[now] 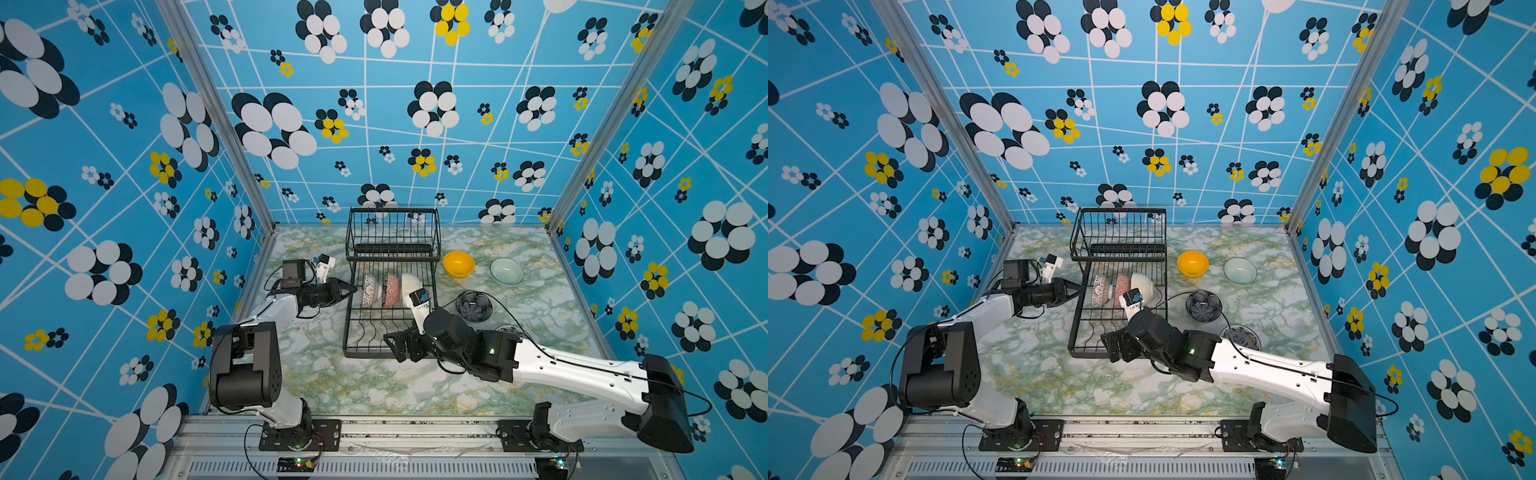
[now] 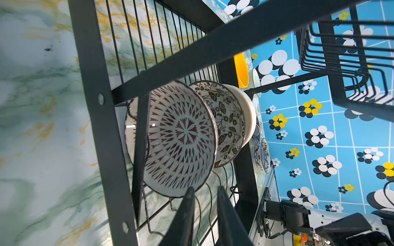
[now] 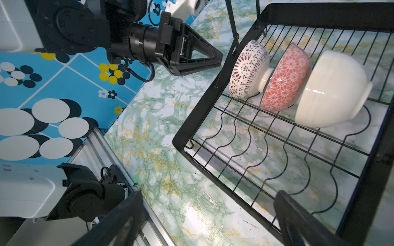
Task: Load bowls into a dish rack
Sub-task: Pick up the bowl from the center of the table.
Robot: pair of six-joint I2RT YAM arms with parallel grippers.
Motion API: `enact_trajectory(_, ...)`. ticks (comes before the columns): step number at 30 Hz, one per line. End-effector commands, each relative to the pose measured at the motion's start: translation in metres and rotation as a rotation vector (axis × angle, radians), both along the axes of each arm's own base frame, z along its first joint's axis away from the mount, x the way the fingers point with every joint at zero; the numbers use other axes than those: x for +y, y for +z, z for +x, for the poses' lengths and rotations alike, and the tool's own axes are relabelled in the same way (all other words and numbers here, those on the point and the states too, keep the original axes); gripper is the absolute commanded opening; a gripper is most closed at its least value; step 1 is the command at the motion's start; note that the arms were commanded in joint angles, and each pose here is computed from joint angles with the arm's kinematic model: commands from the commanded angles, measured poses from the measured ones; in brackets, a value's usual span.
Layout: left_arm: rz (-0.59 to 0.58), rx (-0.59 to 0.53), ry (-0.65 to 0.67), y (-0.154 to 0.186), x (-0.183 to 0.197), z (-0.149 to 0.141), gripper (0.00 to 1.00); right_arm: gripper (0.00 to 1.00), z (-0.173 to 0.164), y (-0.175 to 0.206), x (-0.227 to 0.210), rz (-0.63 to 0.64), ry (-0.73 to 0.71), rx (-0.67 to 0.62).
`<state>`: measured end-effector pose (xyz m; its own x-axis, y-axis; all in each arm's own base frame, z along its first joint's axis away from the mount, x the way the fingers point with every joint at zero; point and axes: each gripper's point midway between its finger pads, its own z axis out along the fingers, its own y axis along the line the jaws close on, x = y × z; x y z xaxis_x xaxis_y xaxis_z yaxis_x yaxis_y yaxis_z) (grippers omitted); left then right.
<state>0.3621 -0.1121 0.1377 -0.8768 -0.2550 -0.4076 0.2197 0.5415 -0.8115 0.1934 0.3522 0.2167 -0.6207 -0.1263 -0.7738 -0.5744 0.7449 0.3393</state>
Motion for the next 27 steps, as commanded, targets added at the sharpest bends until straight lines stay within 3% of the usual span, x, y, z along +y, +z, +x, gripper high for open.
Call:
enact_trajectory(1,0.032,0.022,0.033,-0.004,0.009,-0.007,0.22,0.99,-0.002,-0.006,-0.015,-0.034,-0.042,0.013)
enact_trajectory(9,0.079,0.020,0.085,0.006,0.019,-0.018,0.24,0.99,-0.005,-0.009,-0.035,-0.046,-0.091,0.042)
enact_trajectory(17,0.208,0.050,0.203,0.018,0.041,-0.046,0.31,0.99,-0.004,-0.010,-0.069,-0.095,-0.175,0.057)
enact_trajectory(21,0.241,-0.004,0.242,0.044,0.044,-0.068,0.41,0.98,-0.001,-0.014,-0.096,-0.118,-0.245,0.100)
enact_trajectory(27,0.138,-0.106,0.141,0.071,0.018,-0.108,0.63,0.96,0.000,-0.032,-0.151,-0.114,-0.395,0.155)
